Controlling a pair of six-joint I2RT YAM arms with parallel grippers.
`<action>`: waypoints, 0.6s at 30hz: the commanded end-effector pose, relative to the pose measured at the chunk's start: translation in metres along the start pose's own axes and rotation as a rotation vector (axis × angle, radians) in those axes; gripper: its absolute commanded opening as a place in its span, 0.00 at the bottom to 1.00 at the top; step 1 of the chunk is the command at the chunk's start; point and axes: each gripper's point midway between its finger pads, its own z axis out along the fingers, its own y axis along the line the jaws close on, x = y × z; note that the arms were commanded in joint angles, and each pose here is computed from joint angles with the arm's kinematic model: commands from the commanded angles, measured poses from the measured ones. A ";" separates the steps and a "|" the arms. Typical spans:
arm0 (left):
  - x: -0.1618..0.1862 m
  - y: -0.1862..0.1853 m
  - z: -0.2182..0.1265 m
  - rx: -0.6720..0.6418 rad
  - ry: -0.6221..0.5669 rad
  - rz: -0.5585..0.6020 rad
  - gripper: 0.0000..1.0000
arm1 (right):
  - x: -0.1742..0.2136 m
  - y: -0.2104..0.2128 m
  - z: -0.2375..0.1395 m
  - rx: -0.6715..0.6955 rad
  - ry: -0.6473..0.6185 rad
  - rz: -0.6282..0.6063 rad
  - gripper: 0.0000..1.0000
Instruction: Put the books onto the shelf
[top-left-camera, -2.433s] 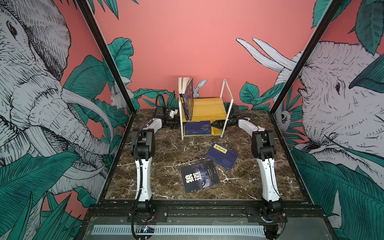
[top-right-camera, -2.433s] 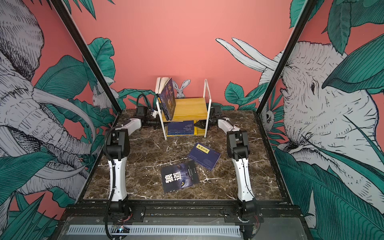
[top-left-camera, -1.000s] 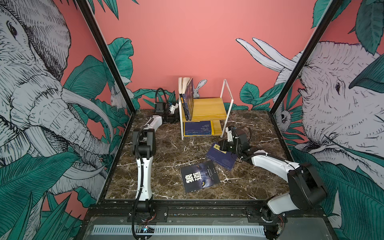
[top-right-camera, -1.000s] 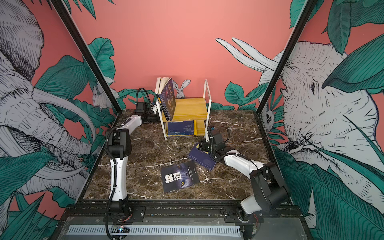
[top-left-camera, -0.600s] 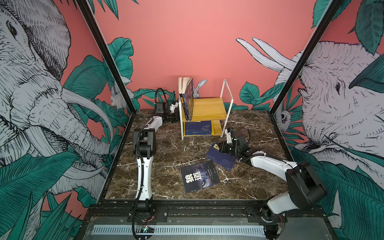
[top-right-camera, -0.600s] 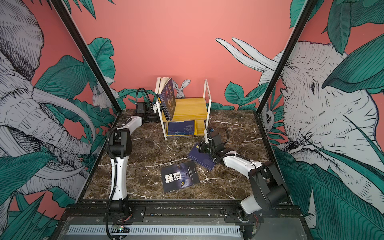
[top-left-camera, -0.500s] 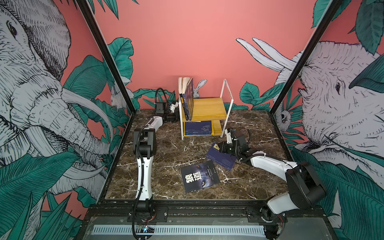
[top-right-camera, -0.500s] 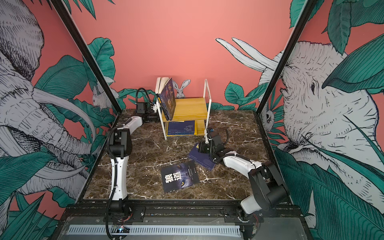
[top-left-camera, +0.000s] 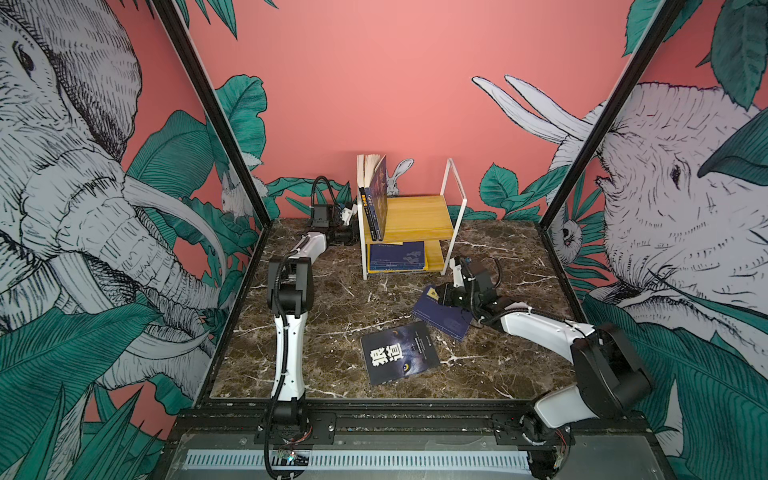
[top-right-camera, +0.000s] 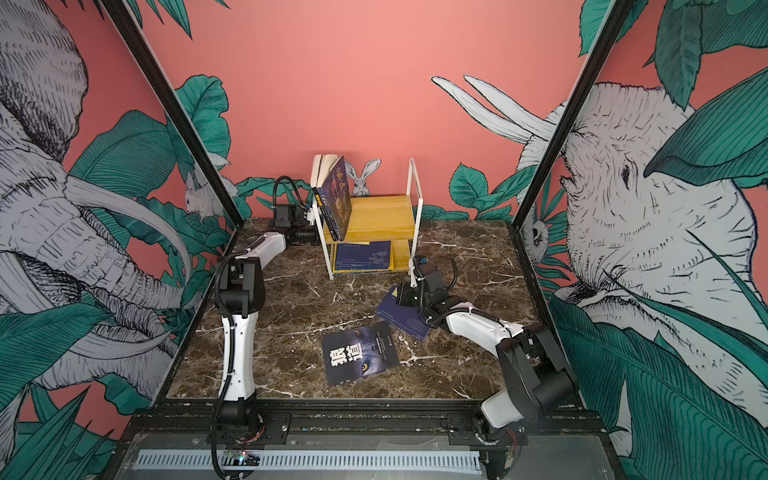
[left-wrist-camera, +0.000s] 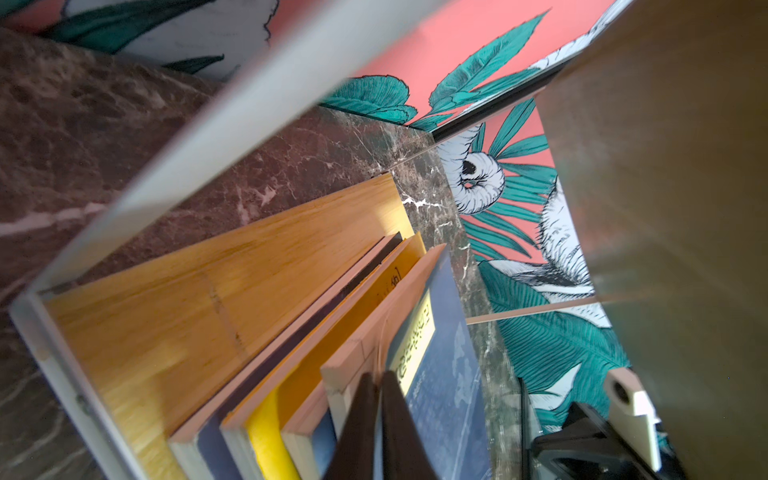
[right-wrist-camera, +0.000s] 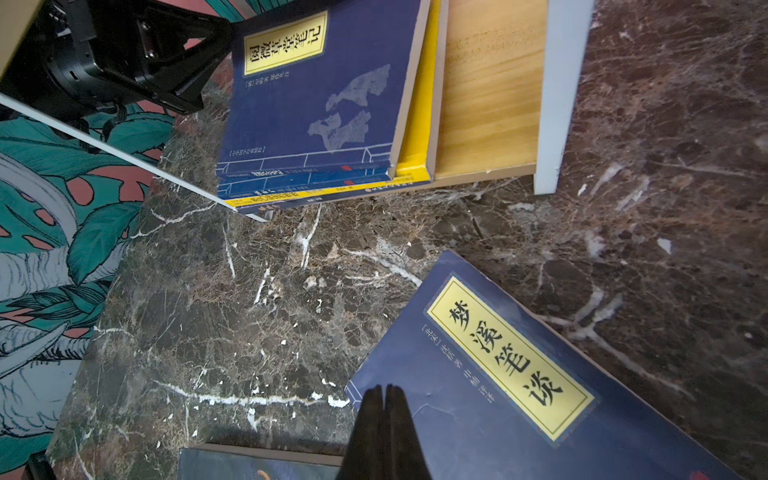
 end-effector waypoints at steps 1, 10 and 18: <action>-0.005 -0.017 0.000 0.028 -0.002 0.035 0.00 | -0.012 0.007 0.003 -0.011 -0.051 0.010 0.00; -0.002 -0.026 -0.006 0.032 0.001 0.031 0.00 | -0.030 0.006 0.007 0.026 -0.121 0.025 0.00; 0.001 -0.029 -0.010 0.026 -0.003 0.023 0.00 | -0.054 -0.008 0.022 0.112 -0.255 0.099 0.00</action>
